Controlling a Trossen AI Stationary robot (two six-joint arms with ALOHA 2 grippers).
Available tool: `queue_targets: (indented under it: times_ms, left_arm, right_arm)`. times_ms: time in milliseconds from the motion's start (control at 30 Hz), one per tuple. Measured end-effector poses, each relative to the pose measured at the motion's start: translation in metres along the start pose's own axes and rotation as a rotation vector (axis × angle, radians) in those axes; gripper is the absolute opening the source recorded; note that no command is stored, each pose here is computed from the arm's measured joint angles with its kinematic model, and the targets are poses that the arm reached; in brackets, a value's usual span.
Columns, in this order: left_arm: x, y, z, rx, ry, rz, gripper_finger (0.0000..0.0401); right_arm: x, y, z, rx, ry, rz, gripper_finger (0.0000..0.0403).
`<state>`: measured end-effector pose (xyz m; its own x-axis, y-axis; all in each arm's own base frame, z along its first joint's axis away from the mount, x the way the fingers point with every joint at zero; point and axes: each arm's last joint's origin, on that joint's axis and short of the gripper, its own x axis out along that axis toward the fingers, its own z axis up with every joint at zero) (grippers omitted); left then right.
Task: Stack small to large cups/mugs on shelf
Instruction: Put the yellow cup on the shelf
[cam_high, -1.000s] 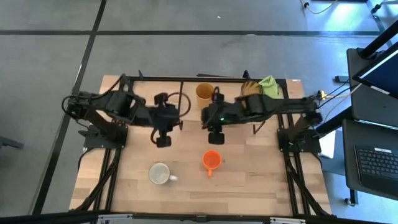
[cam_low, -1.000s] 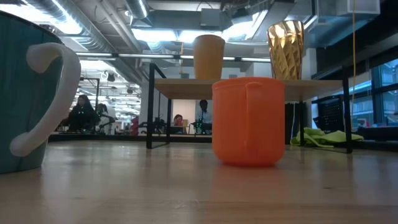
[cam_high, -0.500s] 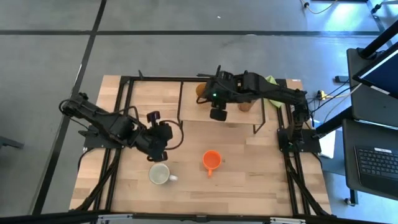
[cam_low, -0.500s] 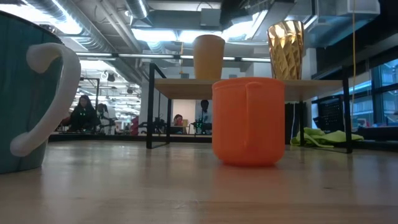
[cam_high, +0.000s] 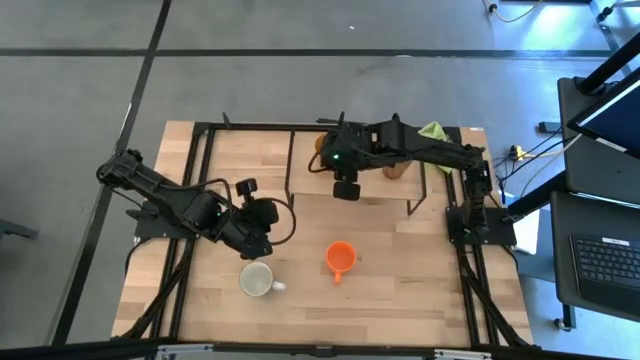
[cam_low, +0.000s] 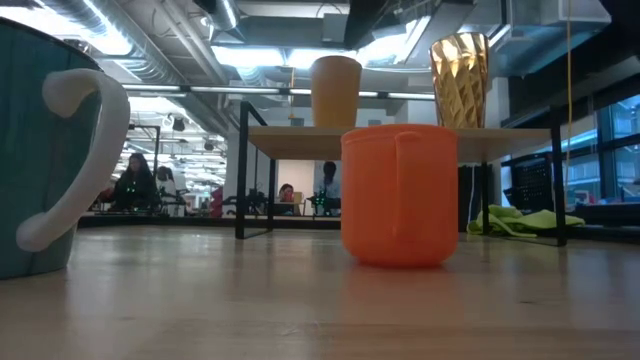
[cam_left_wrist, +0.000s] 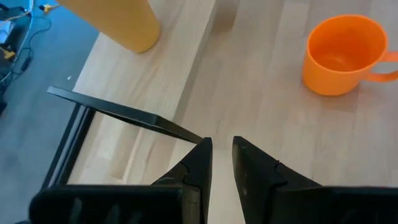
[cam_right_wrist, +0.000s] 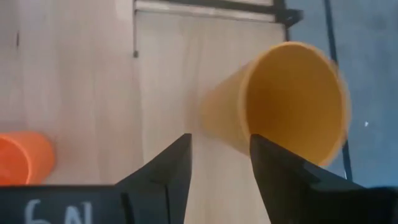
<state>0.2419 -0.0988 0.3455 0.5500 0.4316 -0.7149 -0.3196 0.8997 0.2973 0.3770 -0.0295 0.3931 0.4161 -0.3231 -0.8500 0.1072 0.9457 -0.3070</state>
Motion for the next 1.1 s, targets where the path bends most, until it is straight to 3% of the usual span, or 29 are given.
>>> queue_targets:
  times_ms: [300,667,1100]
  left_arm:
    - [0.005,-0.002,-0.004,0.012,0.008,0.015,0.0057]
    - [0.005,-0.001,-0.004,0.034,0.006,0.019,0.0057]
    - [0.009,0.004,-0.001,0.02,0.012,0.039,0.0057]
  right_arm:
    - [0.02,0.005,0.008,-0.115,0.007,-0.021,0.0163]
    - [-0.008,0.007,0.013,-0.049,-0.065,-0.049,0.0163]
    - [0.019,-0.01,0.009,-0.035,-0.008,-0.019,0.0163]
